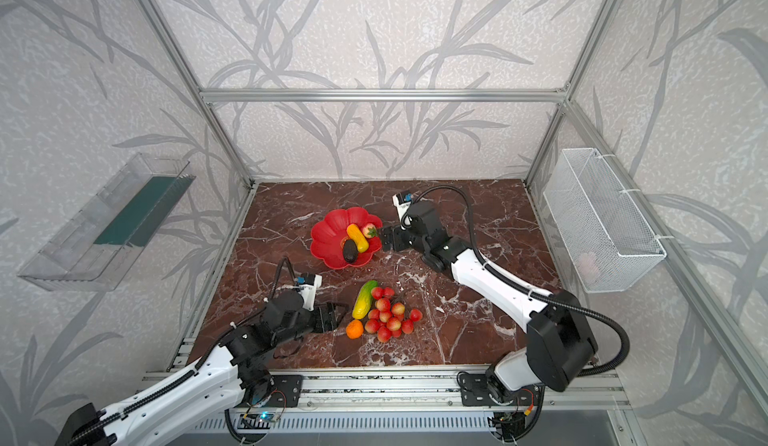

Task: Place and organize the fake fruits in the fruit bowl
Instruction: 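Carry the mango into the bowl and release it with the right gripper, then reach the left gripper down to the orange beside the cucumber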

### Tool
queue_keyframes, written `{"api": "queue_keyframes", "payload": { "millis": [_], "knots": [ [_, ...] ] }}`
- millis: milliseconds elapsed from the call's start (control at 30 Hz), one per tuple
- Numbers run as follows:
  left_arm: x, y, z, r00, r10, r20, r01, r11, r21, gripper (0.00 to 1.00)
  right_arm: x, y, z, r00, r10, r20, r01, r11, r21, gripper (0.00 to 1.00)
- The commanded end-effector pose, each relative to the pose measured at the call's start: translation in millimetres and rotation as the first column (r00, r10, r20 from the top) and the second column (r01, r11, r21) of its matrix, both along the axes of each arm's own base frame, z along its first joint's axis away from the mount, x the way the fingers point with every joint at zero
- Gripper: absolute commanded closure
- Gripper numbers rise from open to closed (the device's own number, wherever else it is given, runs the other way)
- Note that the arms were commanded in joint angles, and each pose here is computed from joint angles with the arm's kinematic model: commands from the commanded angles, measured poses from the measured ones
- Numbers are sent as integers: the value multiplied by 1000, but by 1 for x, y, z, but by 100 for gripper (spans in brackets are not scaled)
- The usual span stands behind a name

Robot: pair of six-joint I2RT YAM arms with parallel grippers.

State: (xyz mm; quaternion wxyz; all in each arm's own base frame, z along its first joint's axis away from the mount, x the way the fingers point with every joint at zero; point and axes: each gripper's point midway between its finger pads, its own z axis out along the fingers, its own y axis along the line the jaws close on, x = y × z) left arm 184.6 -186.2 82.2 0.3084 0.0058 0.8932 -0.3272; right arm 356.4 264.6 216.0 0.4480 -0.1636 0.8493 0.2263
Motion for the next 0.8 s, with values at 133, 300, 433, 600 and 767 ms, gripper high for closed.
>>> {"api": "queue_keyframes", "payload": {
  "millis": [133, 300, 433, 600, 767],
  "knots": [
    [-6, -24, -2, 999, -34, 34, 33, 999, 29, 17, -28, -39, -27, 997, -64, -33, 62, 996, -61, 0],
    [-11, -36, -19, 998, -69, -5, 69, 991, 111, 17, -36, -49, -34, 997, -72, -39, 69, 995, -72, 0],
    [-11, -46, -34, 996, -80, -47, 87, 982, 165, 17, -39, -52, -33, 996, -76, -37, 73, 995, -68, 0],
    [-10, -54, -42, 994, -83, -78, 96, 976, 195, 35, -42, -57, -31, 996, -80, -27, 79, 995, -62, 0],
    [-14, -44, -38, 995, -58, -77, 72, 978, 197, 47, -46, -63, -32, 996, -87, -21, 85, 994, -72, 0]
  ]
}}
